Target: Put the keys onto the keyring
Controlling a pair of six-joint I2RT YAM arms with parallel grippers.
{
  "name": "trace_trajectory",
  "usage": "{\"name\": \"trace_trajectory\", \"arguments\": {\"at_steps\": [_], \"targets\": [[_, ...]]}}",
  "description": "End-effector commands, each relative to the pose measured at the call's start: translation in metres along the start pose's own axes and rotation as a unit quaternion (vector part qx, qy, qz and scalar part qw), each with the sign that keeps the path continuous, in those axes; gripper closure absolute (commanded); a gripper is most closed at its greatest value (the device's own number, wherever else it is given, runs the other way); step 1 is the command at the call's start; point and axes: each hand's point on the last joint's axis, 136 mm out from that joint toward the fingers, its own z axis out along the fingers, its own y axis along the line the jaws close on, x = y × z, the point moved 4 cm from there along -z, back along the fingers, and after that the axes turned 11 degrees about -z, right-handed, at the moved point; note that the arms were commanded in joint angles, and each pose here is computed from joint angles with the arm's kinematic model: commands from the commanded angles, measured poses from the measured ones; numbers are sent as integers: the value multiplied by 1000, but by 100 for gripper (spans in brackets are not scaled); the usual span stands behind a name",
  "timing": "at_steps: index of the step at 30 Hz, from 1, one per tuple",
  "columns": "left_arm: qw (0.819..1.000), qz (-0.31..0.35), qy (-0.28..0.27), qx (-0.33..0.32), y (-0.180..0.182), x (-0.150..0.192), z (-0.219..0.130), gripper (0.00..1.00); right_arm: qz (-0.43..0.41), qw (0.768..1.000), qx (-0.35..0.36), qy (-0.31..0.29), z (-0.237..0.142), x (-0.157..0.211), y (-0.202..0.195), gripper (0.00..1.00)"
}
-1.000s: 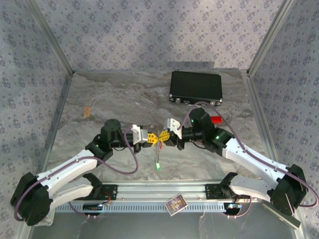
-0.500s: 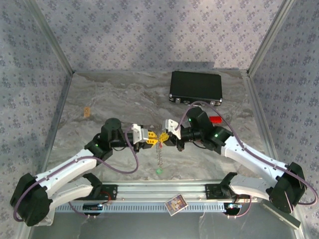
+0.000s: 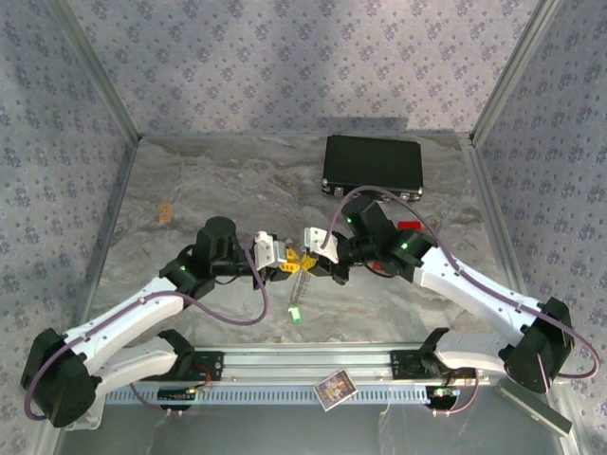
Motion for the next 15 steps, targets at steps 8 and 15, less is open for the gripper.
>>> {"name": "trace_trajectory", "arguments": {"at_steps": [8, 15], "targets": [[1000, 7, 7, 6, 0, -5, 1, 100, -31, 999, -8, -34, -7, -27, 0, 100], [999, 1, -43, -14, 3, -6, 1, 100, -4, 999, 11, -46, -8, -15, -1, 72]]}}
